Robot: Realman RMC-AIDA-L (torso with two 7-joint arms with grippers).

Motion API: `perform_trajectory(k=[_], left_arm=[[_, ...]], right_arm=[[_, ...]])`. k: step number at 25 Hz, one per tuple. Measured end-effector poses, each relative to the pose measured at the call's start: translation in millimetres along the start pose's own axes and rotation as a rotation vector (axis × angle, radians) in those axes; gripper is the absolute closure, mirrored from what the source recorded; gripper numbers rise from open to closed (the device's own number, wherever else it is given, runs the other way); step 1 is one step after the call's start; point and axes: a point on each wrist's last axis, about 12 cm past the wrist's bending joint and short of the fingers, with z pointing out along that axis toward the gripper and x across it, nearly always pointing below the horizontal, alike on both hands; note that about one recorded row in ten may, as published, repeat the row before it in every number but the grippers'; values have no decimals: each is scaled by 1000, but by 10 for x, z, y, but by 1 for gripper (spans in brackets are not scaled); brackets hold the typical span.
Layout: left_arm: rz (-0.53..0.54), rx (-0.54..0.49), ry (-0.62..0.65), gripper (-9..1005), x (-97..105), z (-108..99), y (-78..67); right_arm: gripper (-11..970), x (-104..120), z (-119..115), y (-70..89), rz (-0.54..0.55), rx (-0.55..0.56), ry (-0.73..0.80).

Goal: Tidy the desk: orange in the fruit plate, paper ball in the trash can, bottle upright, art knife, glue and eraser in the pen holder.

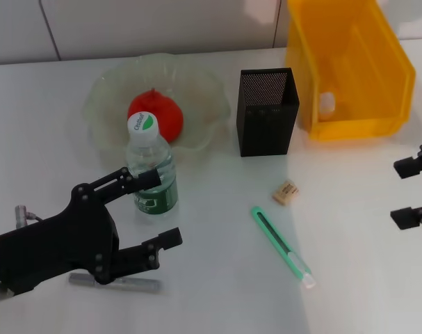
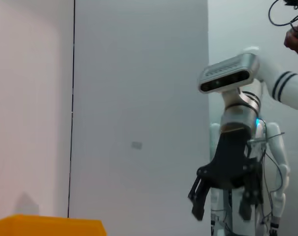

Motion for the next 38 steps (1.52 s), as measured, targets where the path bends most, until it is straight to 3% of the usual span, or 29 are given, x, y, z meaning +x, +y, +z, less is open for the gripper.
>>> perform_trajectory(k=[2,7,12,16,19,21,22,24,26,27,32,38], left_arm=[[-23,-6,-2,194,36,0,-28],[-40,-13,-5,195,65,-3,-50],[-55,-26,-3,196,85,-2,-52],[-62,-31,-4,197,86,-5,-49],[-65,-35,-6,197,87,-9,-52],[-66,-35,-6,198,91,-9,-57],[-66,-35,-4,198,96,-9,-62],[-65,-34,-1,198,98,-9,-61],[-64,-35,2,198,97,-13,-56],[-64,-35,4,199,95,-19,-51],[-63,-30,12,199,94,-25,-44],[-56,-26,16,201,96,-21,-42]], right_arm=[[135,-207,149,-22,-75,9,195],[135,-496,402,10,-235,5,390],[135,-670,588,95,-416,-1,444],[138,-700,660,111,-459,8,455],[140,-729,691,89,-387,43,456],[141,-773,713,79,-265,80,461],[141,-813,754,98,-125,121,473],[141,-844,818,134,27,170,470],[141,-849,850,151,80,187,467],[140,-833,942,204,162,206,479],[140,-684,1241,267,263,299,527],[143,-570,1471,235,322,328,500]])
